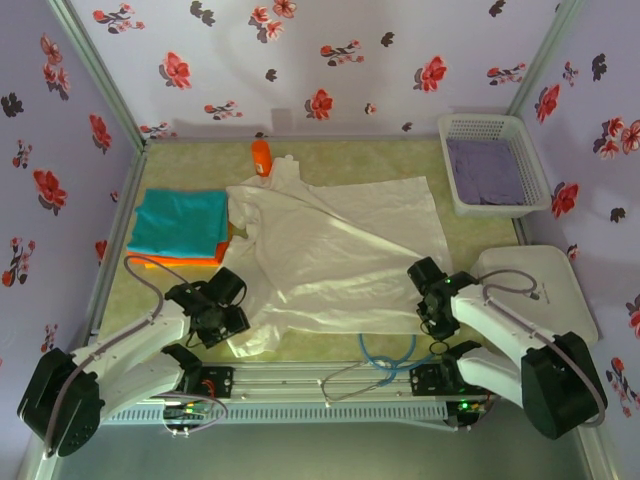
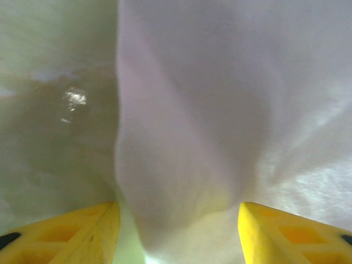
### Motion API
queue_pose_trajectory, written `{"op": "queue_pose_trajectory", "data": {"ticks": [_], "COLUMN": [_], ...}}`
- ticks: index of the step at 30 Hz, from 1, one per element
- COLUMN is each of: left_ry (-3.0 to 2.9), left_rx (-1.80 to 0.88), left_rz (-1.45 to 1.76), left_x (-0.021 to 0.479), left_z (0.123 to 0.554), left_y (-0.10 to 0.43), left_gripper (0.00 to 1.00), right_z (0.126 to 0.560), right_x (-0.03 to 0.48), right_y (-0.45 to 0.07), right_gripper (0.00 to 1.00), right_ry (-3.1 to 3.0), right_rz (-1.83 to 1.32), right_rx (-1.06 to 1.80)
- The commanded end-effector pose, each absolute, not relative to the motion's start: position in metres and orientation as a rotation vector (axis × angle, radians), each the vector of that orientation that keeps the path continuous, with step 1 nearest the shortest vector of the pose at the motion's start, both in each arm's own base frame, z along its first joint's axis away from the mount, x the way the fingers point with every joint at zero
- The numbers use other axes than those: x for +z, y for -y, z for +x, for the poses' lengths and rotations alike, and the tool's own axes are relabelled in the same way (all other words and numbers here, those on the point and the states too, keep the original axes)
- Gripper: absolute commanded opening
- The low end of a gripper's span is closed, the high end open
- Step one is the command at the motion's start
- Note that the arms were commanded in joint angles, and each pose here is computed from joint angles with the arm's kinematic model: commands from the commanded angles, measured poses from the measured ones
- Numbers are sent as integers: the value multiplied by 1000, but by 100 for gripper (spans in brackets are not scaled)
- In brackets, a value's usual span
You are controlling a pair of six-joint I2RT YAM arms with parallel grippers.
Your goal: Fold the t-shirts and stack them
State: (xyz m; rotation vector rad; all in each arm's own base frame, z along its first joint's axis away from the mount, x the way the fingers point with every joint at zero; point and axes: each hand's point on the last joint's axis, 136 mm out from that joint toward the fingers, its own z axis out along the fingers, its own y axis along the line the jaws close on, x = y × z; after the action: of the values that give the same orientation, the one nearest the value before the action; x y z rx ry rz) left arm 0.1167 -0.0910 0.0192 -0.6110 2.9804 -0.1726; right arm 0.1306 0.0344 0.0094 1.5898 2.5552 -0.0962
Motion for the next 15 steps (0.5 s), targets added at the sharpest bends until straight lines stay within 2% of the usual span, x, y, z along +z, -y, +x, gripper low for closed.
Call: {"op": "queue_pose_trajectory", "data": {"ticks": [1,3,6,10,15], "left_ry": [-3019,-3015,-2985,-2933,-2895], "left_rx": [-110,-122,-172,-248,-280], "left_rz": [-608,-606,-608,-616,-618], "left_x": [16,11,9,13,23], "left_z": [108,111,121,133,144], "left_y": [83,86,93,103,108], "left_gripper": [59,58,55,46,12], "right_z": [158,160,161,167,176], "right_x": [1,0,-4,-3,7], "right_y": [-36,-38,-41,-46,-49], "right_gripper": [15,7,1,0,0], "right_ry": [-2468,-2473,-2490,-2512,-2550], "right_rz": [1519,1514,1507,1459,1359], "right_rx": [-16,-10,5,31,37]}}
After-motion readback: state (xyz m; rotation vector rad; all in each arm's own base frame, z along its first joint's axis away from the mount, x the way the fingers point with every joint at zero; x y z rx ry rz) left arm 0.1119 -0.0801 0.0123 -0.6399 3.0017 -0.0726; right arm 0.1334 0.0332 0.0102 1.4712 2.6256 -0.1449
